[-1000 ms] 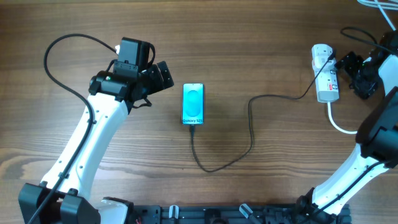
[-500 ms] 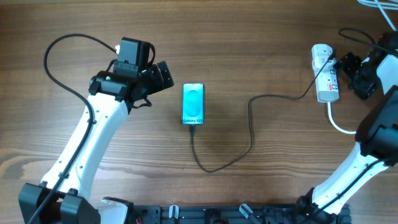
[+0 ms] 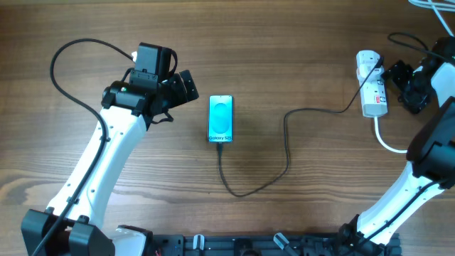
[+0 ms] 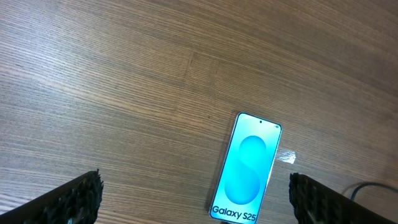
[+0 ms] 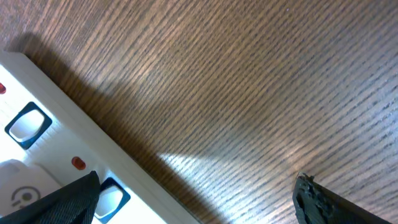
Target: Plug charger to phone and switch on socket
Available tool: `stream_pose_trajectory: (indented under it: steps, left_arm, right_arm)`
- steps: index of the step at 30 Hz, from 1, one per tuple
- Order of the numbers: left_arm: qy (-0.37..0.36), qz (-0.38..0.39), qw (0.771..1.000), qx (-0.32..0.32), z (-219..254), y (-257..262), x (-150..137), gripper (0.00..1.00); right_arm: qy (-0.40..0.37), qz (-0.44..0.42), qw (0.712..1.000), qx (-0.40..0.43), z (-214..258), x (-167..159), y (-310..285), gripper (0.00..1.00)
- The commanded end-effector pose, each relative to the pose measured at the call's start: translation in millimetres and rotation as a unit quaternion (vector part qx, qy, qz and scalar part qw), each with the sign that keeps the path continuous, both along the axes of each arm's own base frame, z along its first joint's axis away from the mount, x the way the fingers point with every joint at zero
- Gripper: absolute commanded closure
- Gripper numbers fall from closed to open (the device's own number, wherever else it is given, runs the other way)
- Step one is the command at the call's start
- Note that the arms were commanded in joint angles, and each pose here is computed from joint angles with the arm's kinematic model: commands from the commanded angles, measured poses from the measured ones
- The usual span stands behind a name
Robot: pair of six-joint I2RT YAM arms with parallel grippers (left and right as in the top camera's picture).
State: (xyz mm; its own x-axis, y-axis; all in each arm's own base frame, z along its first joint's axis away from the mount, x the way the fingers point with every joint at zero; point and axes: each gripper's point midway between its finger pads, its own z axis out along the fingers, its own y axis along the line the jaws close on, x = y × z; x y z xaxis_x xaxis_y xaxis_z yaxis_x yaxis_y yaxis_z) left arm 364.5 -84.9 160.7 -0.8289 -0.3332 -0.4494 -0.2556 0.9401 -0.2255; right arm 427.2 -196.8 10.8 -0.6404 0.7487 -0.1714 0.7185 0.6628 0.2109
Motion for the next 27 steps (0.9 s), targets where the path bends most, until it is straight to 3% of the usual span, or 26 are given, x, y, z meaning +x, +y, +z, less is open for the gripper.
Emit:
stream_pose_trajectory:
  steps: [1,13,16,22,27]
  left_arm:
    - [0.000,0.013,1.000,0.004,-1,5,1,0.00]
    - [0.000,0.013,1.000,0.004,-1,5,1,0.00]
    - [0.000,0.013,1.000,0.004,-1,5,1,0.00]
    - [0.000,0.013,1.000,0.004,-1,5,1,0.00]
    - [0.000,0.013,1.000,0.004,-1,5,1,0.00]
  right_arm:
    - [0.029,0.038,0.998,0.048,-21,-9,30,0.00]
    - [0.070,0.023,0.995,0.071,-21,-31,37,0.00]
    - [0.100,-0.031,0.993,0.057,-9,-51,21,0.00]
    - [0.069,-0.043,0.996,0.032,57,-67,13,0.00]
    - [-0.006,-0.042,0.999,-0.006,148,-84,24,0.00]
